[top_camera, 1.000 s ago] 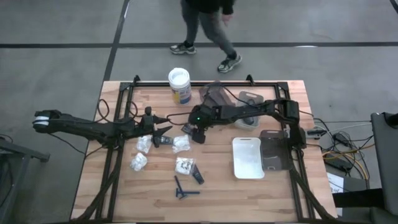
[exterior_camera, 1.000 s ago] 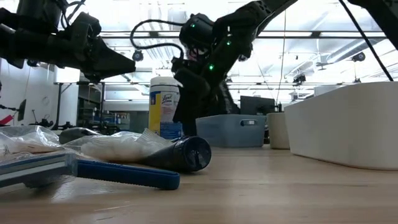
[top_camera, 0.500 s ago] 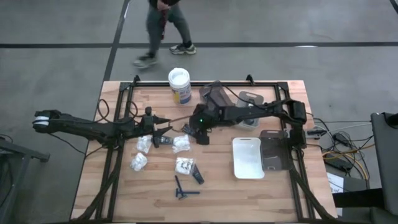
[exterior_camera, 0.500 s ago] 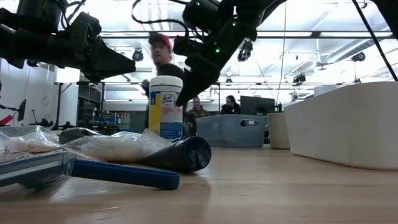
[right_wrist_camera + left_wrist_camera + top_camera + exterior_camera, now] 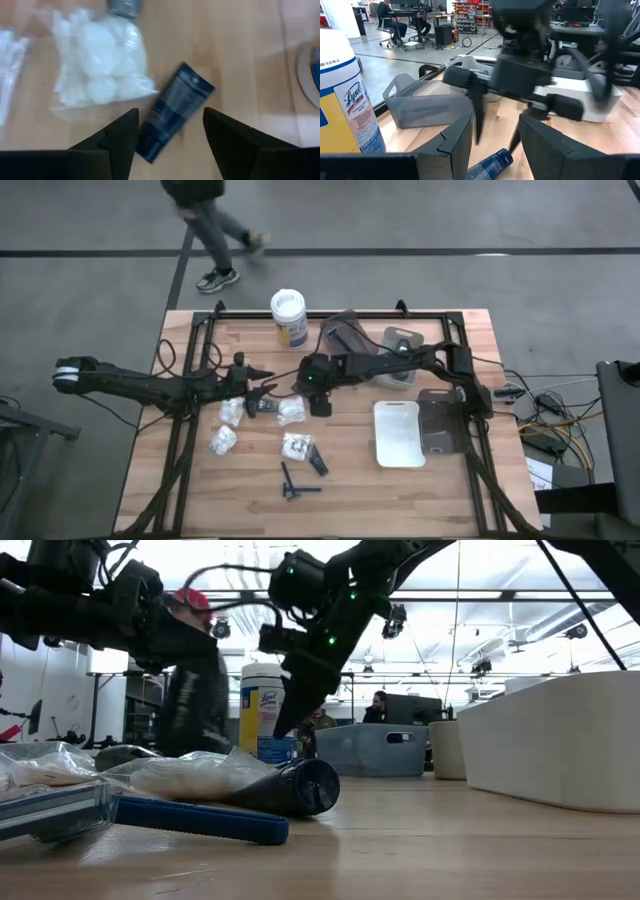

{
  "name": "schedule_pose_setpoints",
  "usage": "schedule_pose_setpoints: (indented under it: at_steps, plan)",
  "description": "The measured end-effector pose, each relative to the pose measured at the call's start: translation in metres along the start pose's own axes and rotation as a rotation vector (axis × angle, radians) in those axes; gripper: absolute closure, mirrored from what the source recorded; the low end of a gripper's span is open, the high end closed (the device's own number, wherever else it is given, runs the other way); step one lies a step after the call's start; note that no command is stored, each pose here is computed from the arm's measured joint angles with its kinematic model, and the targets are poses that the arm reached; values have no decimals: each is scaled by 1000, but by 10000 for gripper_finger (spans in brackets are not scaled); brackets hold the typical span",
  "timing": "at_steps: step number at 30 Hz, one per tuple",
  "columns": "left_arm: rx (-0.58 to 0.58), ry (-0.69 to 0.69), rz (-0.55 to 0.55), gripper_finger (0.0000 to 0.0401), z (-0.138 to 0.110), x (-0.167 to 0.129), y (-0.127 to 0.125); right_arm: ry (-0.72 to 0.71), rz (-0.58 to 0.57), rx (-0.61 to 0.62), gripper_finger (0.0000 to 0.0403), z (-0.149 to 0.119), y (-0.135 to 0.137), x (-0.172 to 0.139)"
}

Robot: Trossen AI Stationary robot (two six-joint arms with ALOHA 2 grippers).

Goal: Pick & Place Travel size toiletries
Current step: Put the blue shaving cream into the white bin

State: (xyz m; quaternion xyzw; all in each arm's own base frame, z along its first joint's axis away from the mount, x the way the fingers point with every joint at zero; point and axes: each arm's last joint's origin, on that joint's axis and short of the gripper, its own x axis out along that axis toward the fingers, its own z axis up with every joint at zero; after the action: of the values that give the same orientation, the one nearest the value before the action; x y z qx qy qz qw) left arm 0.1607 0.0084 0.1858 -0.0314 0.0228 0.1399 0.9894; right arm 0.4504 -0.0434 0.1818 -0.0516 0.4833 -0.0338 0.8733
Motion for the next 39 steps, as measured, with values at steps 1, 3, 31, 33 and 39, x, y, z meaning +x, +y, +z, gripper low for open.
schedule_pose_setpoints:
  at_steps: [1, 3, 31, 33, 39]
  plan:
    - [-1, 1, -2, 233, 0, 0, 0, -1, -3, 12, 174, 0, -2, 2]
    - [-1, 4, -3, 234, 0, 0, 0, 15, -4, 38, 164, -3, -6, 8]
    - [-1, 11, 0, 233, -1, 1, 0, 162, 116, 120, 274, -26, -8, 38]
    - [-1, 11, 0, 233, -1, 1, 0, 181, 124, 108, 282, -28, -8, 34]
    - [-2, 0, -10, 233, 2, 1, -1, 145, 235, 103, 282, -24, -12, 25]
